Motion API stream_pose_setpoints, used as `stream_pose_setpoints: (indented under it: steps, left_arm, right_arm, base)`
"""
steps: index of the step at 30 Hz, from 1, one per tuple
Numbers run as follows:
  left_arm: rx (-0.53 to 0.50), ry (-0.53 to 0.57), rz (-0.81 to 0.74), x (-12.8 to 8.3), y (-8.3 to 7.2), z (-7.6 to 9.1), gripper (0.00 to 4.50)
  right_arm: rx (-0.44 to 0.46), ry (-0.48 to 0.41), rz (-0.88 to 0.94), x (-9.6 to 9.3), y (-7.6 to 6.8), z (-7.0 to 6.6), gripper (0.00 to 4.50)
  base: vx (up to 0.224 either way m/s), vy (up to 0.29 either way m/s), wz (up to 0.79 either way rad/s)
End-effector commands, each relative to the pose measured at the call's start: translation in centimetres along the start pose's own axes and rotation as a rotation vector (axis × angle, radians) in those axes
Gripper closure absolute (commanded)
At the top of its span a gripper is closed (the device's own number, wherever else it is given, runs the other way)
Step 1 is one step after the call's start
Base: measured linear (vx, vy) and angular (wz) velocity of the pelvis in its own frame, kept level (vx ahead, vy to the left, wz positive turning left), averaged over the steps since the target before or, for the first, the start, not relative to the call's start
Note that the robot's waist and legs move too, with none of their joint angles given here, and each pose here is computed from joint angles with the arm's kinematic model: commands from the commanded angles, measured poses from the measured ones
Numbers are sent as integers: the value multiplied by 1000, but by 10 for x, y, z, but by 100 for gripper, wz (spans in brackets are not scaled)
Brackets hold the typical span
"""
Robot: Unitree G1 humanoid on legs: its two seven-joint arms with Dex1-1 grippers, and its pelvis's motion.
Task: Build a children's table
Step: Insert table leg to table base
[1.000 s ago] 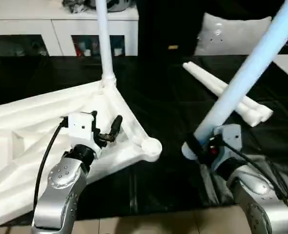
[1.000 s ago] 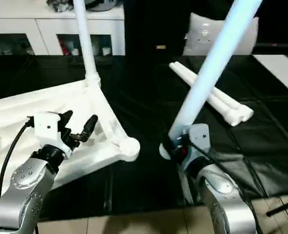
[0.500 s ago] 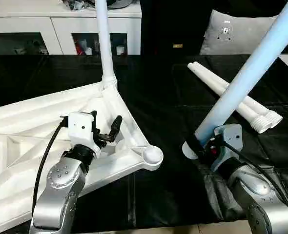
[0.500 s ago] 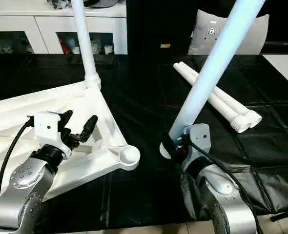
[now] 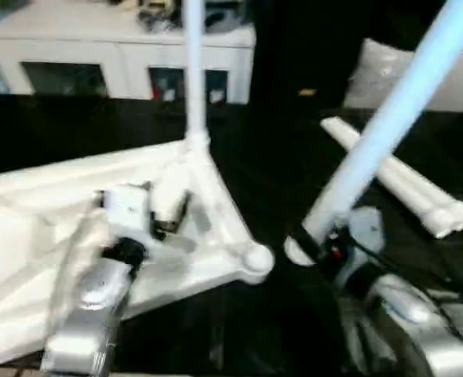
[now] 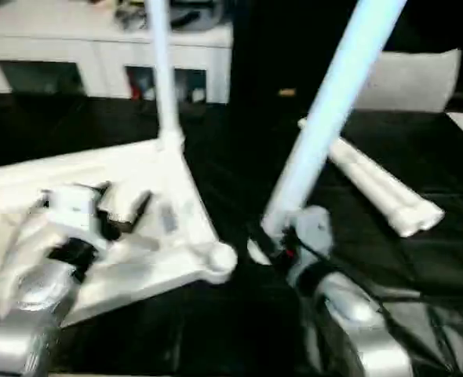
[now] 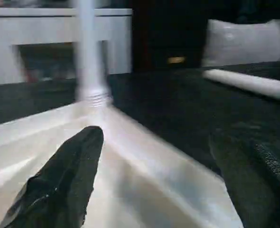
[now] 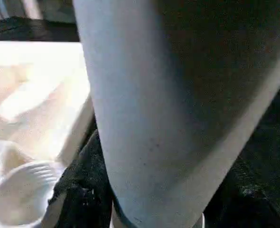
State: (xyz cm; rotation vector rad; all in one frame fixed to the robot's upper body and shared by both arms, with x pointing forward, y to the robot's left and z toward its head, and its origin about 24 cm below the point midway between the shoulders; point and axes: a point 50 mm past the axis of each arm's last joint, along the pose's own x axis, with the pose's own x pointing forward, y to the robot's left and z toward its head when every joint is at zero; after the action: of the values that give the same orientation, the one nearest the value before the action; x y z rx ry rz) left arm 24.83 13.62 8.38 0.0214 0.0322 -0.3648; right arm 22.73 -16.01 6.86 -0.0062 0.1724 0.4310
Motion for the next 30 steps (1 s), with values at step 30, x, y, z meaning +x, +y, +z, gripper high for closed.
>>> stream_pose_setpoints:
  steps: [30]
  left_arm:
    - [224,412,-749,-7,-3,-12,86]
  right_arm:
    - [17,-48,109,17,-20,19,258]
  base:
    - [-25,0,0]
